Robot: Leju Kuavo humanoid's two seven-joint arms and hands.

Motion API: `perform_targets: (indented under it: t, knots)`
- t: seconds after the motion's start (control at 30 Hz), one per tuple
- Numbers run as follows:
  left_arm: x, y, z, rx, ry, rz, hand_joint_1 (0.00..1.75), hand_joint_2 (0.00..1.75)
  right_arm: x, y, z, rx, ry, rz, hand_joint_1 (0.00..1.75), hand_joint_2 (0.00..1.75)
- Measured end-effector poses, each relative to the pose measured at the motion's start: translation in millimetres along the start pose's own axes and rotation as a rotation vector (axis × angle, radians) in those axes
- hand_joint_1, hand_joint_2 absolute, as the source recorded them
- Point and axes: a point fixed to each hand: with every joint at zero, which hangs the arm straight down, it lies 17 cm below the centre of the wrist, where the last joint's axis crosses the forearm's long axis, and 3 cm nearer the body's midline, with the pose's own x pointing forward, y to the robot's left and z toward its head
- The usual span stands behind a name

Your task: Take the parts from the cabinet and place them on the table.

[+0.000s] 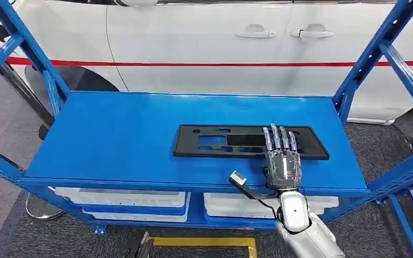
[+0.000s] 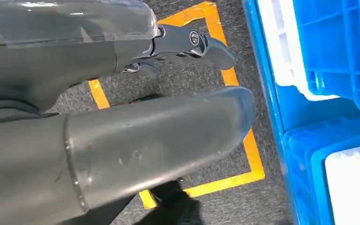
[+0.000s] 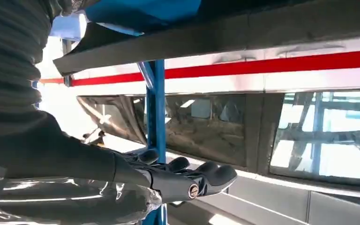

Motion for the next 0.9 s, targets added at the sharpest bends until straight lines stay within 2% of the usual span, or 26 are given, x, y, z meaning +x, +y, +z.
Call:
perform_targets:
  t: [0.27,0.3,0.33,0.4,0.43,0.9]
  knots:
    - [2.2,0.5,-0.9,-0.002,-0.003,-0.006,0.0,0.0,-0.5,-2.5,-1.5,-0.007,0.001,-0.001,0.0,1.75]
    - [1.8,0.5,-0.8,-0.002,-0.003,-0.006,0.0,0.0,-0.5,-2.3,-1.4,-0.007,0.001,-0.001,0.05,1.75]
    - [-0.3,0.4,0.0,-0.002,0.001,-0.005,0.0,0.0,-0.6,-2.3,-1.4,-0.007,0.001,-0.001,0.54,1.75]
    - [-1.8,0.3,0.5,-0.002,0.004,-0.005,0.0,0.0,0.2,-2.2,-1.2,-0.006,-0.004,-0.001,1.68,1.75]
    - [-1.1,0.4,0.3,-0.002,0.003,-0.006,0.0,0.0,1.1,-2.5,-1.4,-0.007,-0.009,-0.001,1.75,1.75]
    - [0.6,0.9,-0.4,0.0,0.0,-0.003,0.0,0.0,3.5,-1.7,1.0,-0.003,-0.041,-0.001,1.75,1.75]
